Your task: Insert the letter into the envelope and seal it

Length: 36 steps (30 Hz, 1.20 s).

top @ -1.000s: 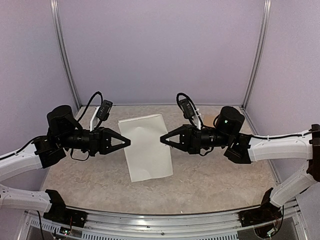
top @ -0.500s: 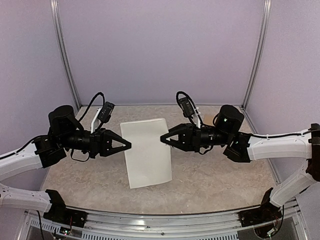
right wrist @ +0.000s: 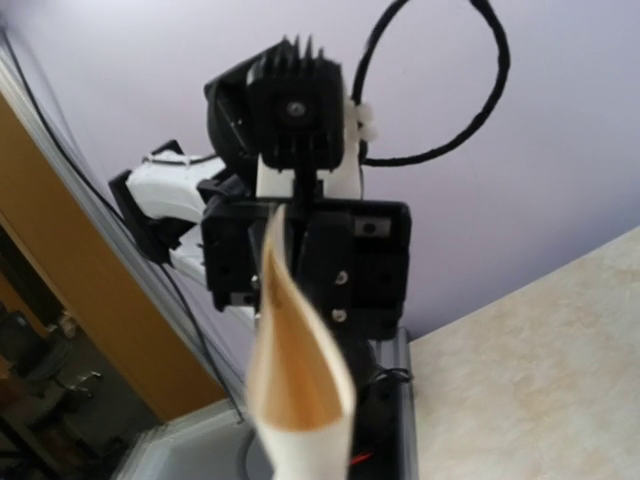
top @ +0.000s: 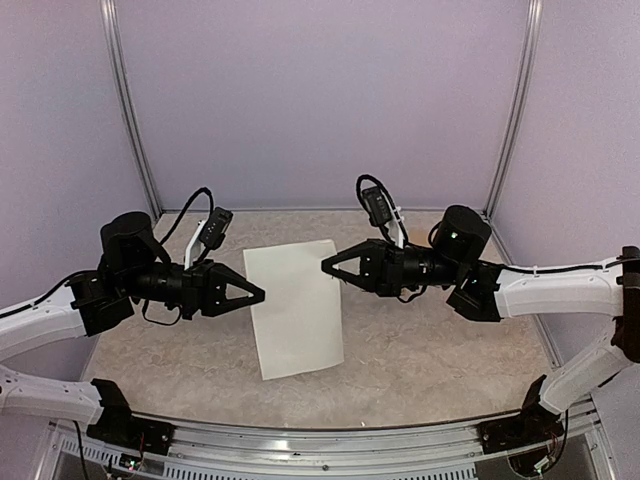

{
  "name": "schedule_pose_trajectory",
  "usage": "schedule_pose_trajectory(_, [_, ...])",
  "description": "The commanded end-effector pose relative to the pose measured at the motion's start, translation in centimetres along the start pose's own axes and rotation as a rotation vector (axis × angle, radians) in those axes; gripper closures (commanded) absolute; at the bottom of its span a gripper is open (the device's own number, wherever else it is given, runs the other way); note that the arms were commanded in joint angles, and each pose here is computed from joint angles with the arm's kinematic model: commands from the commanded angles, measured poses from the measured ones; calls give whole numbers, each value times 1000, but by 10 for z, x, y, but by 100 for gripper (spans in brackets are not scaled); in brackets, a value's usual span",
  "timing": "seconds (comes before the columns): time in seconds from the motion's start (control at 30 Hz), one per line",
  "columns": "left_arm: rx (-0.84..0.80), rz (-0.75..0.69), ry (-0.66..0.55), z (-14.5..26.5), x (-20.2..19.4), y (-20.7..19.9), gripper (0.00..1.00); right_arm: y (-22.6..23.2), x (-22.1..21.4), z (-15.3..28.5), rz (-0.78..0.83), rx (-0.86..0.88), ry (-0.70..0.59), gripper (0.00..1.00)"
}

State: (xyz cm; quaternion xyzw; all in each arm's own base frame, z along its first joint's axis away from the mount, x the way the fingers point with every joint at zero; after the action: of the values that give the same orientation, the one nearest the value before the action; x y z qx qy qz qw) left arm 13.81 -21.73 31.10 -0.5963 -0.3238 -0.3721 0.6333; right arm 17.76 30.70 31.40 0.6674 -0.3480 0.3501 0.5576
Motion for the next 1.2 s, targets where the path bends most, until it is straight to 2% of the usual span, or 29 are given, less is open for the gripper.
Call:
schedule_pose_trajectory(0.0, [-30,-30,8,-2,5,-6,100,4,18,1,47,9,-61,100])
schedule_pose_trajectory(0.03, [-30,-30,8,-2,5,-7,100,4,19,1,50,9,-63,100])
schedule_pose_trajectory(0.07, [-31,-31,8,-2,5,-7,100,4,20,1,50,8,-65,96])
schedule_pose_trajectory(0.1, [-31,-31,8,-2,5,-7,100,3,21,1,48,7,-68,86])
schedule_pose_trajectory(0.17, [-32,-30,10,-3,4,-7,100,3,22,2,48,4,-76,100])
schedule_pose_trajectory(0.27, [-33,-30,11,-3,4,-8,100,2,24,2,49,2,-82,100])
schedule_pose_trajectory(0.33, [-34,-29,13,-3,4,-8,100,1,24,2,45,4,-82,89])
schedule_pose_trajectory(0.43, [-34,-29,14,-4,3,-8,100,1,26,3,48,4,-87,94])
schedule_pose_trajectory(0.5, [-38,-28,16,-4,3,-8,100,1,27,3,50,6,-89,85])
schedule_pose_trajectory(0.57, [-38,-28,16,-4,3,-9,100,2,29,3,57,10,-92,100])
schedule_pose_trajectory(0.7, [-36,-30,16,-5,3,-9,100,2,30,3,62,7,-96,100])
schedule_pose_trajectory(0.8, [-21,-35,2,-5,5,-8,100,3,29,3,60,11,-93,95])
schedule_pose_trajectory(0.83, [-8,-40,-15,-4,7,-8,100,3,29,4,59,11,-91,87])
schedule_pose_trajectory(0.87, [4,-50,-40,-3,9,-9,100,2,28,4,58,9,-91,70])
schedule_pose_trajectory(0.9, [13,-61,-76,-2,13,-9,100,2,26,5,56,3,-92,44])
schedule_pose_trajectory(0.93, [9,-76,-118,1,16,-12,100,1,23,7,51,-4,-91,28])
schedule_pose_trajectory(0.97, [7,-95,-162,2,21,-15,100,0,20,8,44,-13,-91,16])
schedule_pose_trajectory(1.03, [2,-129,-239,6,28,-20,100,-4,13,11,24,-34,-90,8])
schedule_pose_trajectory(1.17, [-13,-182,-374,15,36,-28,100,-4,-2,19,-11,-25,-106,4])
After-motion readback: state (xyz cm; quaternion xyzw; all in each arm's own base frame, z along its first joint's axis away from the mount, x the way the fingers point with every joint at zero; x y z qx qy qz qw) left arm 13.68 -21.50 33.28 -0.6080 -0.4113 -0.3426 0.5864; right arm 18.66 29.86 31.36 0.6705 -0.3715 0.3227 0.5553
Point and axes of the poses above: each gripper's point midway between its finger pads, its own z axis back along the fingers, its own y axis along the line the jaws close on, x = y × z, the point moved 9 cm from there along z, back along the fingers
